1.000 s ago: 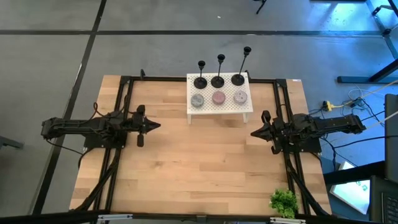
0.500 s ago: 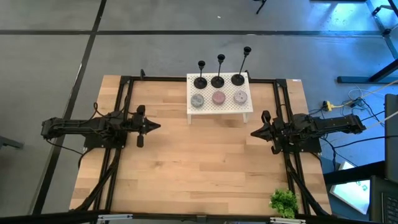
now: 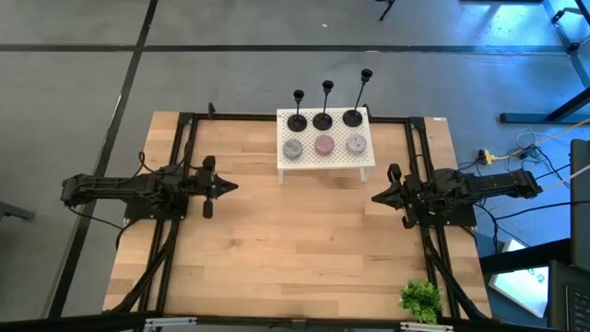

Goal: Pick & Place candle stick holders
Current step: Return to Home Position

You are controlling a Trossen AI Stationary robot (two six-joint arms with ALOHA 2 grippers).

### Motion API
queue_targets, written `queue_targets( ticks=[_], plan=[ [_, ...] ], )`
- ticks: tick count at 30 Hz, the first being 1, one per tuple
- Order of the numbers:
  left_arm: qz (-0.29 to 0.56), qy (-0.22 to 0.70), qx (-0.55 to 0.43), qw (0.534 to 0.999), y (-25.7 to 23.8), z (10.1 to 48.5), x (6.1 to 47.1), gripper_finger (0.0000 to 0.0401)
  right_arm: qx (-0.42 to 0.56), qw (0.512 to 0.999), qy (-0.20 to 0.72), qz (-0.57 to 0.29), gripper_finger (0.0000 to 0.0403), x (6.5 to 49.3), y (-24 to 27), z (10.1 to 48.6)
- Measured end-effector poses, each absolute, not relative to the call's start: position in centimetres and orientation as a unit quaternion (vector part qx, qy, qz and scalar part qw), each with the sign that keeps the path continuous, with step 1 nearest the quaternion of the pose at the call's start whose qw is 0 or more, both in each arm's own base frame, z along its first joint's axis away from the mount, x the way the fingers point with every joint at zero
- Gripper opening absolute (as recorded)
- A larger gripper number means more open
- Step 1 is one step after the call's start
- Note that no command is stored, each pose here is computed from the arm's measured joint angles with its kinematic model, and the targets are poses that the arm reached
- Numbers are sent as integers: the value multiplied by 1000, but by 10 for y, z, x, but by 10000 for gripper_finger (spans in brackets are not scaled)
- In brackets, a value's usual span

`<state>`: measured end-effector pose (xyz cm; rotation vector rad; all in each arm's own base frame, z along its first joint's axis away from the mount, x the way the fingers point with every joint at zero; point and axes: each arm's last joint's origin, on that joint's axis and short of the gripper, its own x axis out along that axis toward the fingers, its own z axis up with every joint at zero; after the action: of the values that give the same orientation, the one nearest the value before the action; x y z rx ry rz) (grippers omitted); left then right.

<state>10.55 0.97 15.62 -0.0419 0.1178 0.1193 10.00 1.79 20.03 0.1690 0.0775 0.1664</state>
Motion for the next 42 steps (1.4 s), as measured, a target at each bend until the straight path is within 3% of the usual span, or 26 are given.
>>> queue_targets(
  ticks=[42],
  plan=[
    [59,57,-21,996,10,157,106,8,84,992,39,83,0,100,18,200]
  ],
)
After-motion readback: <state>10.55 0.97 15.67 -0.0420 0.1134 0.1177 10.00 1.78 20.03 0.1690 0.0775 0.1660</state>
